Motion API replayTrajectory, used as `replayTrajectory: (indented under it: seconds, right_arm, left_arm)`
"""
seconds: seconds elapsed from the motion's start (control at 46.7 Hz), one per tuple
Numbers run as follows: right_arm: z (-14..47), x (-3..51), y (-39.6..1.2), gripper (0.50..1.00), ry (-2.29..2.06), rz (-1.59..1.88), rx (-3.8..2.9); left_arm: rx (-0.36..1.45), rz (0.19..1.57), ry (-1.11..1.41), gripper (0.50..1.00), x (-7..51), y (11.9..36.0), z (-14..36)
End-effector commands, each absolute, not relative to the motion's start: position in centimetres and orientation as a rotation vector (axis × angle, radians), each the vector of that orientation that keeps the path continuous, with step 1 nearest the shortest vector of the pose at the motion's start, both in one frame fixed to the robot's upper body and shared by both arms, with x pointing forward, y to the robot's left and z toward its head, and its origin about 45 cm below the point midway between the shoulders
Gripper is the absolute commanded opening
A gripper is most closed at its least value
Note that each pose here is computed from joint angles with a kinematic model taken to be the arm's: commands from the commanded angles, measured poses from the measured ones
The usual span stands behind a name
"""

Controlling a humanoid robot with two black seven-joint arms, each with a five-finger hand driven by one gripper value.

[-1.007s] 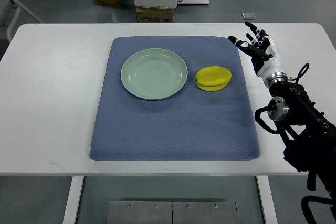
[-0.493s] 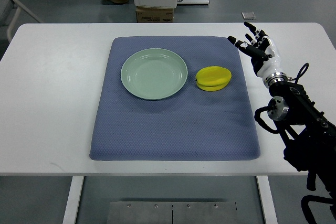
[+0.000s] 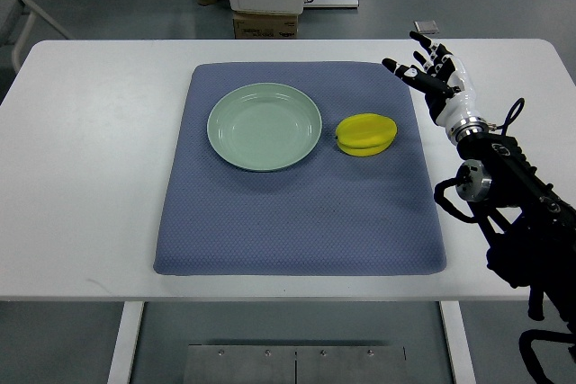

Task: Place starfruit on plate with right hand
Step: 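Reach the right hand over the yellow starfruit, fingers open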

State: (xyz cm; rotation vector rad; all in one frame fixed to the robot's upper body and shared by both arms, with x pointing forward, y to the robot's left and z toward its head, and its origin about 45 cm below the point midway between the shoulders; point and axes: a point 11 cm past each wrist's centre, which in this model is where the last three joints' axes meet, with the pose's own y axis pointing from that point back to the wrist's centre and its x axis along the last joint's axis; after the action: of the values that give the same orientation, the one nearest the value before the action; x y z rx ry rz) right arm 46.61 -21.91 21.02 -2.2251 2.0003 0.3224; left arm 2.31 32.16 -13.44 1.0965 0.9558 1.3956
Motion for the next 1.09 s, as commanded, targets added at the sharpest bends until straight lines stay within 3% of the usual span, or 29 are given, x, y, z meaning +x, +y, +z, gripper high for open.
replayTrajectory:
  seconds: [0.0, 0.493, 1.071]
  right_arm:
    - [21.5, 46.8, -21.9, 0.998, 1.997, 0.299, -2.238]
    - [20.6, 46.3, -20.8, 0.998, 1.977, 0.182, -2.414]
    - [22.3, 46.2, -19.1, 0.998, 1.788, -0.398, -2.809]
  left_arm:
    - [1.097, 1.396, 0.955, 1.0, 2.3, 32.2, -13.4]
    - [1.098, 1.394, 0.955, 1.0, 2.3, 32.2, -13.4]
    - [1.098, 1.394, 0.955, 1.0, 2.3, 32.2, -13.4]
